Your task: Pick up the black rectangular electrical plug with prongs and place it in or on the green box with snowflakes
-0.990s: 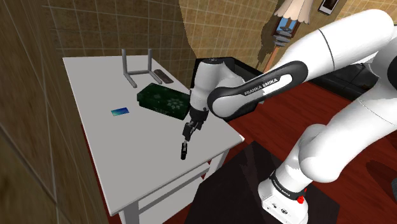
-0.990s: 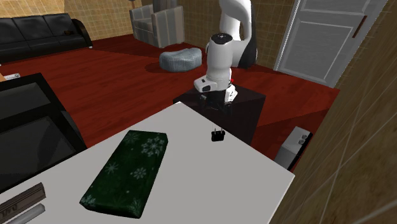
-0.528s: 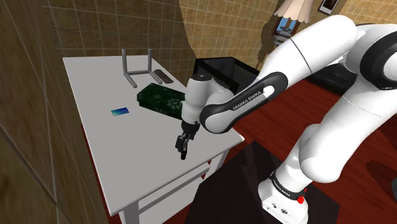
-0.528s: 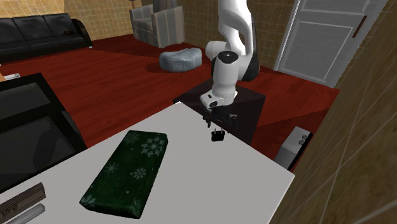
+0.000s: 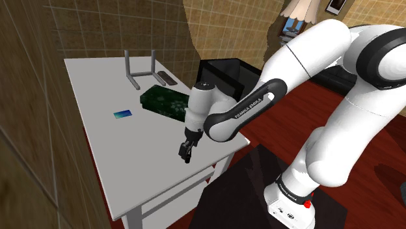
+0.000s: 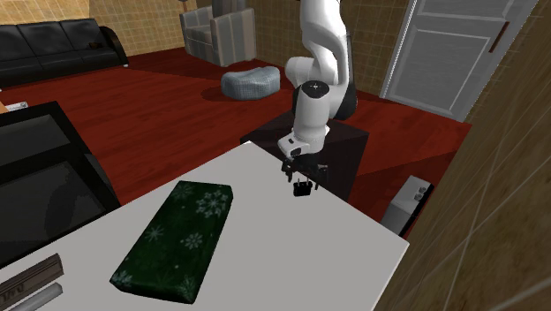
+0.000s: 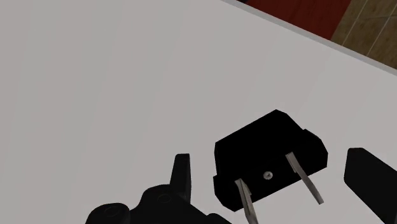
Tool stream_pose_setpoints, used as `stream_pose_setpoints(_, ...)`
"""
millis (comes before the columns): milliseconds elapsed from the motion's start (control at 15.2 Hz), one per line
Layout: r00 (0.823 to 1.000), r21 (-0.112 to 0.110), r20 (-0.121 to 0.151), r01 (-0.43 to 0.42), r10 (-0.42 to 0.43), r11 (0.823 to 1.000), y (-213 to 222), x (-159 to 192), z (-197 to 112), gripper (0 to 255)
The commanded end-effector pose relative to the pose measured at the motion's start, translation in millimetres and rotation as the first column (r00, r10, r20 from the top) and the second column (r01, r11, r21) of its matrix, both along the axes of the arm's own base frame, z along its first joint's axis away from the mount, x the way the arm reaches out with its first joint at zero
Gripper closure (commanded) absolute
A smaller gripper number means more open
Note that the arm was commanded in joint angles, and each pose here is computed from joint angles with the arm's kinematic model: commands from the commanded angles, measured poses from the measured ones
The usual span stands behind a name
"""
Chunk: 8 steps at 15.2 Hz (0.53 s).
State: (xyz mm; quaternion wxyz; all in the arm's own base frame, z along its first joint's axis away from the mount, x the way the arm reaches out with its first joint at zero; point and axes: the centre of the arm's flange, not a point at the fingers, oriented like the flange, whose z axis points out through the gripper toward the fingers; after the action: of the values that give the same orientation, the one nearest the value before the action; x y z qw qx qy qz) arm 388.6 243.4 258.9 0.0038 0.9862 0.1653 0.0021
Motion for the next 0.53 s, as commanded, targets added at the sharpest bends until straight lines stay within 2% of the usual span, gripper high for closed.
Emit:
stream_pose_setpoints(0, 1.0, 0.0, 0.0, 0.0, 0.0, 1.0, 0.1, 0.0, -0.1, 0)
stream_pose_setpoints(132, 1.0, 0.0, 0.0, 0.0, 0.0, 1.0, 0.1, 0.0, -0.1, 0)
stream_pose_setpoints(198, 1.0, 0.0, 0.0, 0.0, 0.0, 1.0, 0.1, 0.0, -0.1, 255)
stream_pose_setpoints(462, 1.0, 0.0, 0.0, 0.0, 0.0, 1.0, 0.1, 0.0, 0.0, 255)
